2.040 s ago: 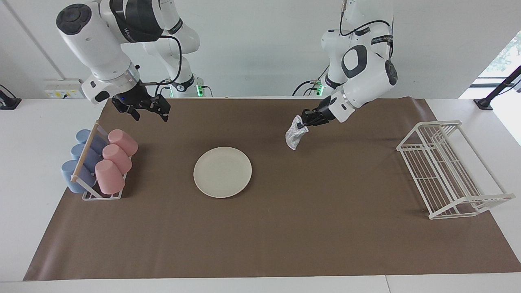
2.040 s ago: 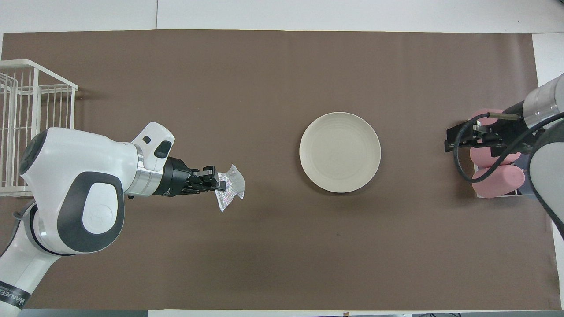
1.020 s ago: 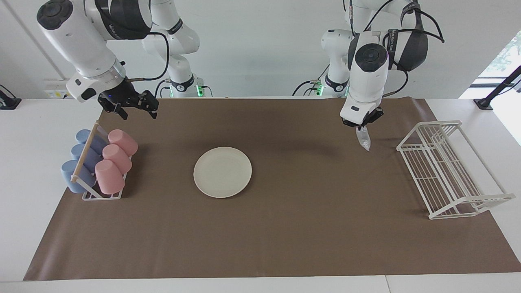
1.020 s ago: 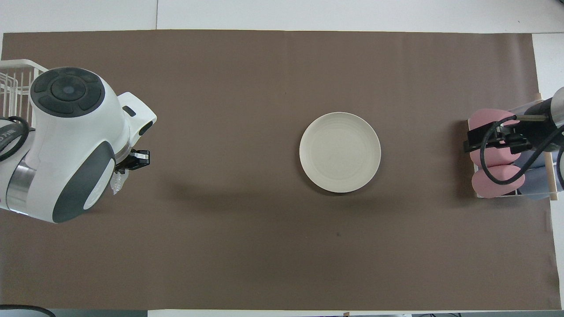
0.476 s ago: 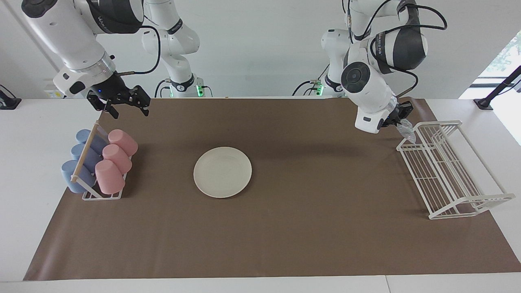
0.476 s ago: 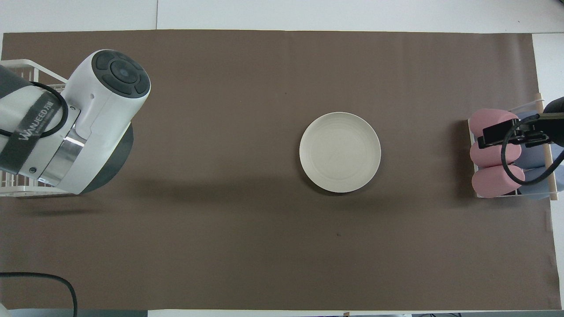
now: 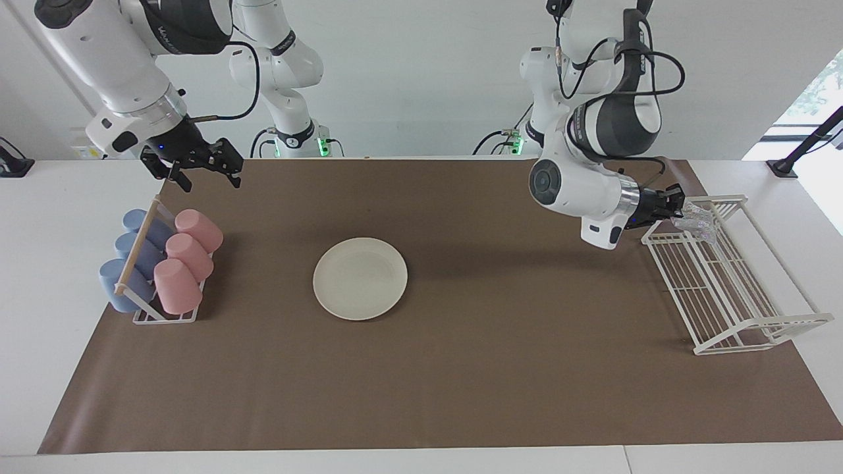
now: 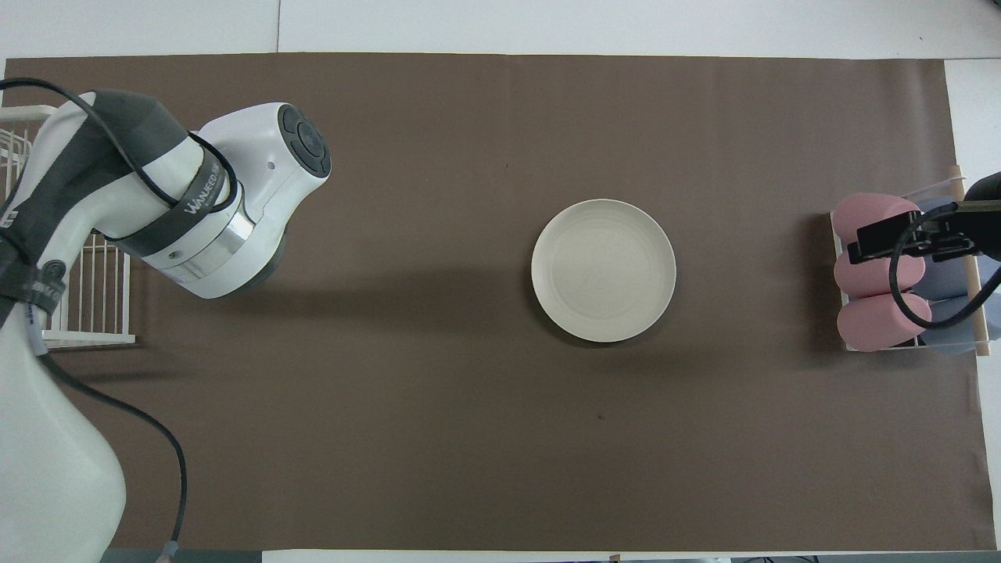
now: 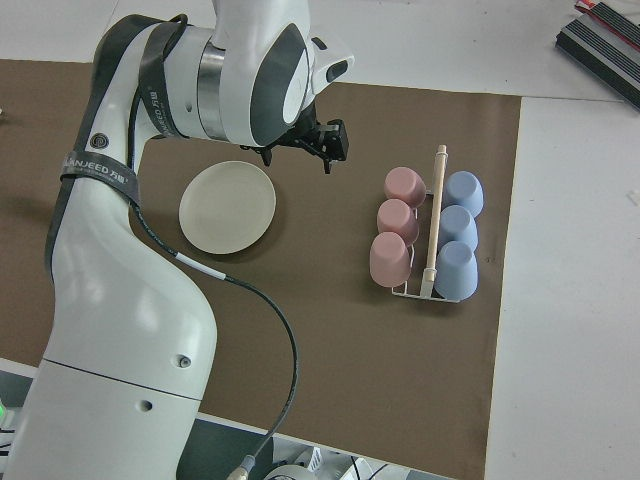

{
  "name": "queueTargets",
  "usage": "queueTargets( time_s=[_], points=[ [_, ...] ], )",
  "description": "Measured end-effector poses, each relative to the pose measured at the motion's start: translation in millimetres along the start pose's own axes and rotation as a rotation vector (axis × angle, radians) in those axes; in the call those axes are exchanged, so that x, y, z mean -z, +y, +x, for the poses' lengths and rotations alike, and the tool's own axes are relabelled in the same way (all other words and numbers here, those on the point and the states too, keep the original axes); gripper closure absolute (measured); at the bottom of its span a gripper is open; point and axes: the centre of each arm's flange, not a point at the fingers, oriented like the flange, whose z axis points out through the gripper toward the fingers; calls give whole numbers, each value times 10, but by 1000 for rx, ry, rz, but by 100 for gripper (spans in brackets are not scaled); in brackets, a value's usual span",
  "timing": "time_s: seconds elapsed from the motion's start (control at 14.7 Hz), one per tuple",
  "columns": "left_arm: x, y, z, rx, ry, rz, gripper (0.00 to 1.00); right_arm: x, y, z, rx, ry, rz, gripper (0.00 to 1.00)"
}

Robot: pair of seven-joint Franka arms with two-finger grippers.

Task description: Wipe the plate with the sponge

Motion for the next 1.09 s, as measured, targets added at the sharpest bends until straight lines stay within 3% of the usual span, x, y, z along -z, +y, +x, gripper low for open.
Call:
queueTargets(
  time_s=[0.14,0.27,1.09],
  points=[
    [-147,170,191,-6,-16,63,96,0,0,0,0,0,0,0],
    [-345,212,299,-8,-43,76,96,0,0,0,0,0,0,0],
    [-740,290,330,169,-136,-46,96,3,-1,0,0,1,0,0]
  ],
)
